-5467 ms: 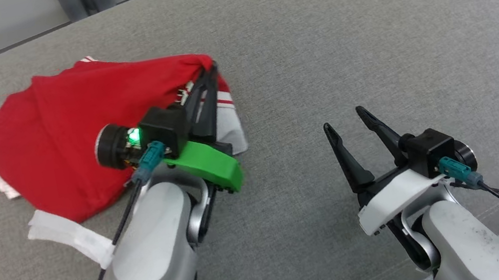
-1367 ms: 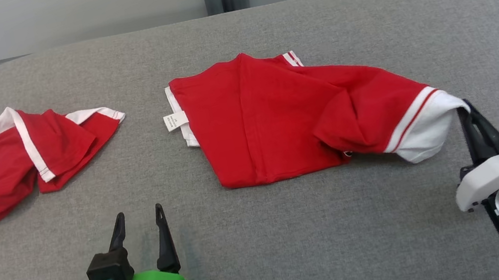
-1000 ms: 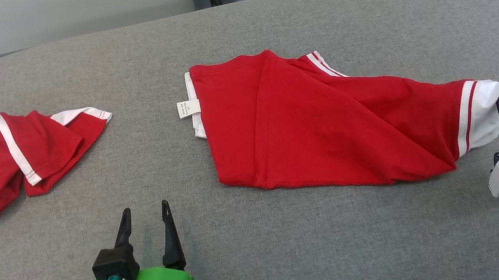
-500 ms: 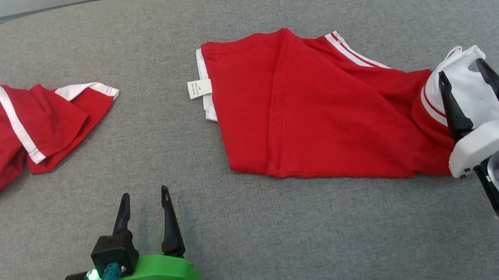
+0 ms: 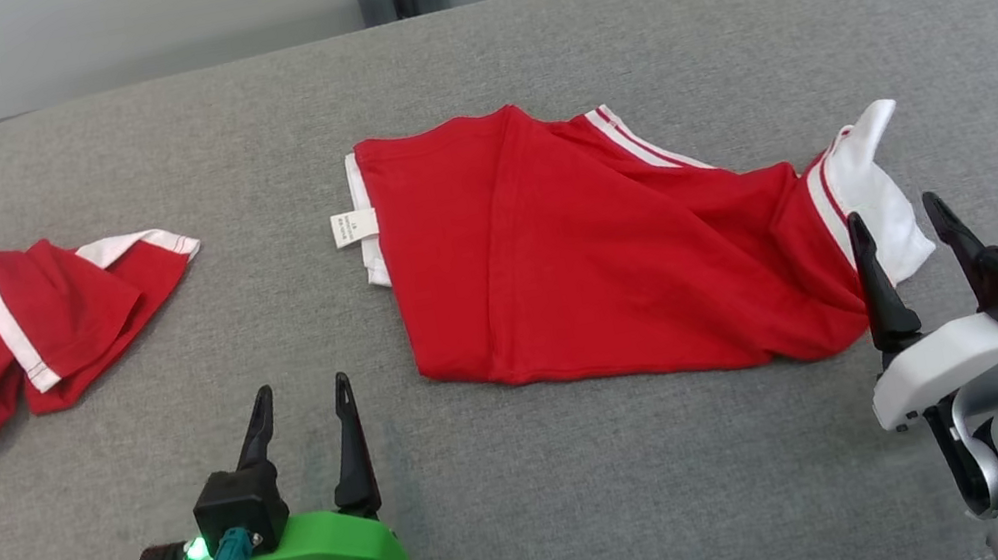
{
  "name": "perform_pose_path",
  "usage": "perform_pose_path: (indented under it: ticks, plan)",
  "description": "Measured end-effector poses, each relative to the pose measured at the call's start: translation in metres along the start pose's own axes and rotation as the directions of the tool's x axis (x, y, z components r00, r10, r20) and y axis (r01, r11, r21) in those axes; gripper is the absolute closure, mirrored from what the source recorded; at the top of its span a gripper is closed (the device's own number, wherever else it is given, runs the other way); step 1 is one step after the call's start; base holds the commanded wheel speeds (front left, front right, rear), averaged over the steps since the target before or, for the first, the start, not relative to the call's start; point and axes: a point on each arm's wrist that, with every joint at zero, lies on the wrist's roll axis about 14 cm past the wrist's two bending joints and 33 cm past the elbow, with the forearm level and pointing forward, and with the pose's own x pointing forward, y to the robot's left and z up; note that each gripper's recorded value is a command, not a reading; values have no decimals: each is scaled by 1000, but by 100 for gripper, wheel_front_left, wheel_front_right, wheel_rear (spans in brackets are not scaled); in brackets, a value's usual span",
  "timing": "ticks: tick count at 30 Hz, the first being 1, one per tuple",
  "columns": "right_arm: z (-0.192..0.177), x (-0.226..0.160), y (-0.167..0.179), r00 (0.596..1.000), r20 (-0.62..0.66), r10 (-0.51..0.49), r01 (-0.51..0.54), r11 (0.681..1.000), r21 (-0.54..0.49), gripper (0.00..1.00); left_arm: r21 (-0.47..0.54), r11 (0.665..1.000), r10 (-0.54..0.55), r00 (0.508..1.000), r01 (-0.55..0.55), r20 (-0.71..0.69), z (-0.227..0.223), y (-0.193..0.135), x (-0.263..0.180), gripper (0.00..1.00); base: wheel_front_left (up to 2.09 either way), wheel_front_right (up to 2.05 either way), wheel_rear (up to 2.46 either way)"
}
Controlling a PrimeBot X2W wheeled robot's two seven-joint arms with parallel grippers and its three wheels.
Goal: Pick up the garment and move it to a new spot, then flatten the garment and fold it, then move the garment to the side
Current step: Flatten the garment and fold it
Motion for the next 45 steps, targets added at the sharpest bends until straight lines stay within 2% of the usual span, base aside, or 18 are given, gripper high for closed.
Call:
perform_pose_path:
  ticks: [5, 11, 16, 23, 29, 31, 32, 39, 45]
  plan:
    - [-3, -15, -4, 1000, -10, -19, 19, 1000, 13, 0, -4, 995, -100, 995, 100, 15, 7, -30, 12, 0, 0, 0, 0]
    - [-8, -21, -11, 999, -25, -44, 44, 999, 24, 0, 21, 968, -251, 966, 250, 60, 27, -76, 42, 0, 0, 0, 0]
    - [-14, -22, -18, 997, -43, -66, 67, 997, 27, 0, 13, 941, -339, 941, 339, -14, 4, -104, 53, 0, 0, 0, 0]
    - [-22, -24, -31, 992, -63, -106, 108, 994, 26, 0, -23, 928, -370, 912, 372, -179, -52, -116, 49, 0, 0, 0, 0]
    - [-26, -23, -36, 990, -76, -121, 123, 992, 25, 0, -66, 934, -356, 907, 351, -223, -67, -116, 46, 0, 0, 0, 0]
    - [-27, -21, -33, 991, -75, -113, 116, 993, 27, 0, -69, 933, -360, 905, 354, -226, -68, -116, 43, 59, 0, 0, 0]
    - [-26, -20, -31, 991, -74, -108, 110, 993, 29, 0, -71, 933, -361, 905, 354, -226, -68, -116, 42, 100, 0, 0, 0]
    - [-24, -11, -22, 995, -64, -81, 84, 996, 37, 0, -81, 948, -317, 932, 308, -173, -50, -105, 45, 100, 0, 0, 0]
    - [-20, -8, -16, 996, -52, -66, 69, 997, 45, 0, -81, 982, -181, 979, 173, -96, -24, -66, 54, 100, 0, 0, 0]
